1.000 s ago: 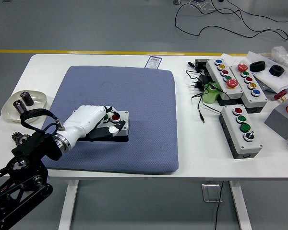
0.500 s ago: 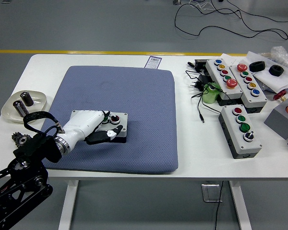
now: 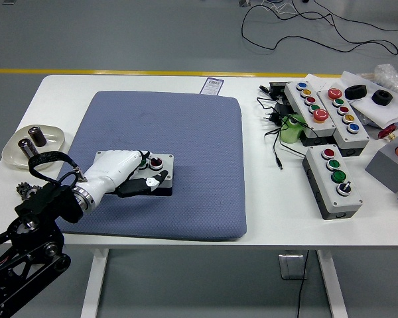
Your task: Pick up the button,place it on the desk,press the button,press the button
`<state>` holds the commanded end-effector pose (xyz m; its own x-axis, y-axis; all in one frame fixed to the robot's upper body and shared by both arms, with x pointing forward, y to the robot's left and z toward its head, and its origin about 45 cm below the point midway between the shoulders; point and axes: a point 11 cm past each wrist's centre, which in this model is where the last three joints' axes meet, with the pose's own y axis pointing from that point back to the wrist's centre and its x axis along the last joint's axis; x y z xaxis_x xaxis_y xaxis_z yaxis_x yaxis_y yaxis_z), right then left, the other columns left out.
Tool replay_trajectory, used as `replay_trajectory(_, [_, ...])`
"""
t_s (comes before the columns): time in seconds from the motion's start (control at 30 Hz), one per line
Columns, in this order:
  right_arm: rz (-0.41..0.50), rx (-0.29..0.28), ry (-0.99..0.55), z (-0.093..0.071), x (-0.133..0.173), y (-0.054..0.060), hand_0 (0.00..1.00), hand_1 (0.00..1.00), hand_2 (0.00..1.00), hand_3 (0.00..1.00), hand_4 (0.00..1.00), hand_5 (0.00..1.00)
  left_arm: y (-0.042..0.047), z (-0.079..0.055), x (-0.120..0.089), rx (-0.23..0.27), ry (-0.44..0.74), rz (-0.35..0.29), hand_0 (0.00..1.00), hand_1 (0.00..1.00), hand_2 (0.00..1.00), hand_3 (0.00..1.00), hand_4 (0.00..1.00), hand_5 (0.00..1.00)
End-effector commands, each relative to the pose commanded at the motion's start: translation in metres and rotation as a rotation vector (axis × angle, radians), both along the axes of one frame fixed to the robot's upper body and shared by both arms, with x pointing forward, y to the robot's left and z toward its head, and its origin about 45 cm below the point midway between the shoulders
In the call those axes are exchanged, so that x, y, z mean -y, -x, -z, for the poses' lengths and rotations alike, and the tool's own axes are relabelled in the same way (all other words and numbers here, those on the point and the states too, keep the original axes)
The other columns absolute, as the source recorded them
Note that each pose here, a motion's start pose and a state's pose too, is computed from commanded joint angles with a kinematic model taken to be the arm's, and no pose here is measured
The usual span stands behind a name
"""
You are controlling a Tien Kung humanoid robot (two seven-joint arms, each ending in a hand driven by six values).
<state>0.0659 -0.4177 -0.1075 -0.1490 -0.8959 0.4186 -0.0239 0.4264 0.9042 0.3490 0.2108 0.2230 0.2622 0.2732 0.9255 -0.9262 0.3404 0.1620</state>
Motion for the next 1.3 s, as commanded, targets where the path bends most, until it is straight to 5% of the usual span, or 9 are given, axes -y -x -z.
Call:
replay_trajectory(0.17, [0.0, 0.002, 0.0, 0.0, 0.0, -0.001, 0.656, 0.666, 0.685, 0.59, 0.421, 0.263, -0.0017, -0.027, -0.002, 0.135, 0.171, -0.026, 0.002, 0.002, 0.002, 0.731, 0.651, 0.998])
replay_trajectory(0.23, [-0.001, 0.002, 0.001, 0.0, 0.001, -0.001, 0.656, 0.666, 0.685, 0.59, 0.421, 0.263, -0.0044, -0.037, -0.008, 0.193, 0.244, -0.075, 0.002, 0.002, 0.002, 0.731, 0.651, 0.998])
replay_trajectory(0.33, [-0.001, 0.003, 0.002, 0.0, 0.001, -0.001, 0.655, 0.666, 0.685, 0.59, 0.422, 0.263, -0.0105, -0.037, -0.024, 0.228, 0.374, -0.184, 0.002, 0.058, 0.131, 0.883, 0.676, 0.998])
replay_trajectory(0.43, [-0.002, 0.003, 0.002, 0.0, 0.001, -0.001, 0.655, 0.666, 0.685, 0.59, 0.422, 0.263, -0.0143, -0.022, -0.035, 0.183, 0.492, -0.254, 0.002, 0.058, 0.131, 0.883, 0.676, 0.998])
replay_trajectory(0.47, [-0.002, 0.003, 0.001, 0.0, 0.001, -0.001, 0.656, 0.666, 0.685, 0.59, 0.421, 0.262, -0.0146, -0.017, -0.037, 0.16, 0.527, -0.266, 0.565, 0.701, 0.771, 0.963, 0.648, 0.998])
replay_trajectory(0.63, [-0.002, 0.003, 0.002, -0.001, 0.001, -0.002, 0.656, 0.666, 0.685, 0.59, 0.421, 0.262, -0.0125, 0.006, -0.038, 0.074, 0.742, -0.266, 0.565, 0.701, 0.771, 0.963, 0.648, 0.998])
replay_trajectory(0.67, [-0.003, 0.003, 0.002, -0.001, 0.001, -0.002, 0.656, 0.666, 0.685, 0.59, 0.421, 0.262, -0.0129, 0.008, -0.04, 0.064, 0.782, -0.273, 0.675, 0.763, 0.836, 0.955, 0.629, 0.998])
replay_trajectory(1.1, [-0.004, 0.002, 0.001, -0.001, 0.001, -0.002, 0.656, 0.666, 0.685, 0.59, 0.422, 0.263, -0.0162, 0.033, -0.077, -0.145, 1.286, -0.451, 0.809, 0.861, 0.907, 0.878, 0.615, 0.998])
replay_trajectory(1.3, [-0.006, 0.002, 0.001, -0.001, 0.001, -0.003, 0.656, 0.666, 0.685, 0.59, 0.421, 0.262, -0.018, 0.032, -0.083, -0.146, 1.327, -0.467, 0.815, 0.865, 0.908, 0.878, 0.612, 0.998])
